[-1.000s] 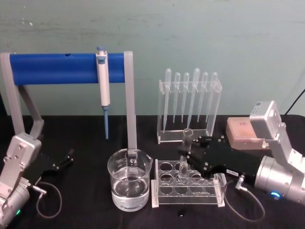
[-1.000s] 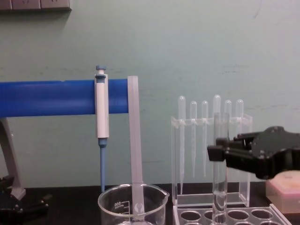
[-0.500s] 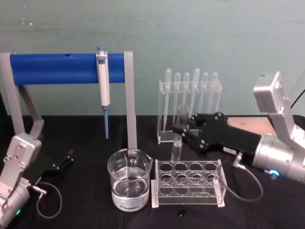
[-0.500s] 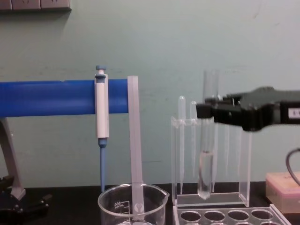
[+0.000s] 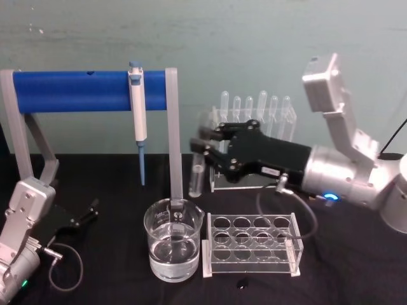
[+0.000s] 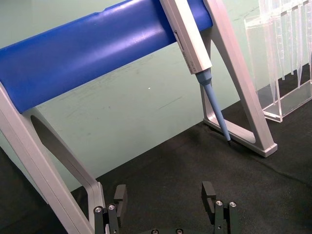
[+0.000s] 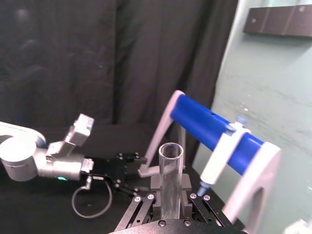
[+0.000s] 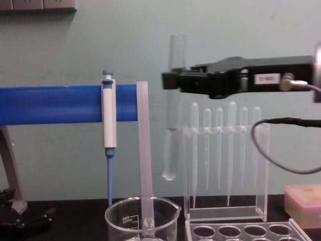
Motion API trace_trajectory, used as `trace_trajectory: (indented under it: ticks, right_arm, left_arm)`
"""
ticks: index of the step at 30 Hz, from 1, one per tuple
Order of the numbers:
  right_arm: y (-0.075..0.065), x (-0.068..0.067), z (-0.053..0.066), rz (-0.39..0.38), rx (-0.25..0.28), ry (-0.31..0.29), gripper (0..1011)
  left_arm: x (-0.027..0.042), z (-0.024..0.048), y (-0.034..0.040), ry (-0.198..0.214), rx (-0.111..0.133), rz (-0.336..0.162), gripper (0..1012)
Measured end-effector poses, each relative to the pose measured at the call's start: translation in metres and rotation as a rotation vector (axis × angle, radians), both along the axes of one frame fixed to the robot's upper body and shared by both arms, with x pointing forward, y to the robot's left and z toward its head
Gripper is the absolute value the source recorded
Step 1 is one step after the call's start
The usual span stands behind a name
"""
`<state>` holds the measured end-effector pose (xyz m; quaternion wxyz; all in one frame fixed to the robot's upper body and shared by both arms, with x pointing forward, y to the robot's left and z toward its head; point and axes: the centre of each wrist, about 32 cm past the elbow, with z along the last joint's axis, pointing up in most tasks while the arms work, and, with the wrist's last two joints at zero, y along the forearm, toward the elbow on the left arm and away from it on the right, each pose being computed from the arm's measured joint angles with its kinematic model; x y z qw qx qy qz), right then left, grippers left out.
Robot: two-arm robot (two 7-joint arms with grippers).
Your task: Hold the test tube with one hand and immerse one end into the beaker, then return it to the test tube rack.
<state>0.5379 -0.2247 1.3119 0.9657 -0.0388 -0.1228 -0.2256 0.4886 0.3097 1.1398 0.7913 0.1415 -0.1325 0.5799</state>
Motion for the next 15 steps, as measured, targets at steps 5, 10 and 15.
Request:
trace_trajectory:
  ticks: [5,10,15]
  right_arm:
    - [0.016,0.007,-0.002,0.041,0.002,0.015,227]
    - [0.022,0.009,-0.008,0.056,-0.005,0.027,227]
    - [0.023,0.008,-0.016,0.06,-0.011,0.042,227]
  left_arm:
    - [0.0,0.0,0.0,0.0,0.0,0.0,1000]
    - [0.0,0.0,0.0,0.0,0.0,0.0,1000]
    - [0.0,0.0,0.0,0.0,0.0,0.0,1000]
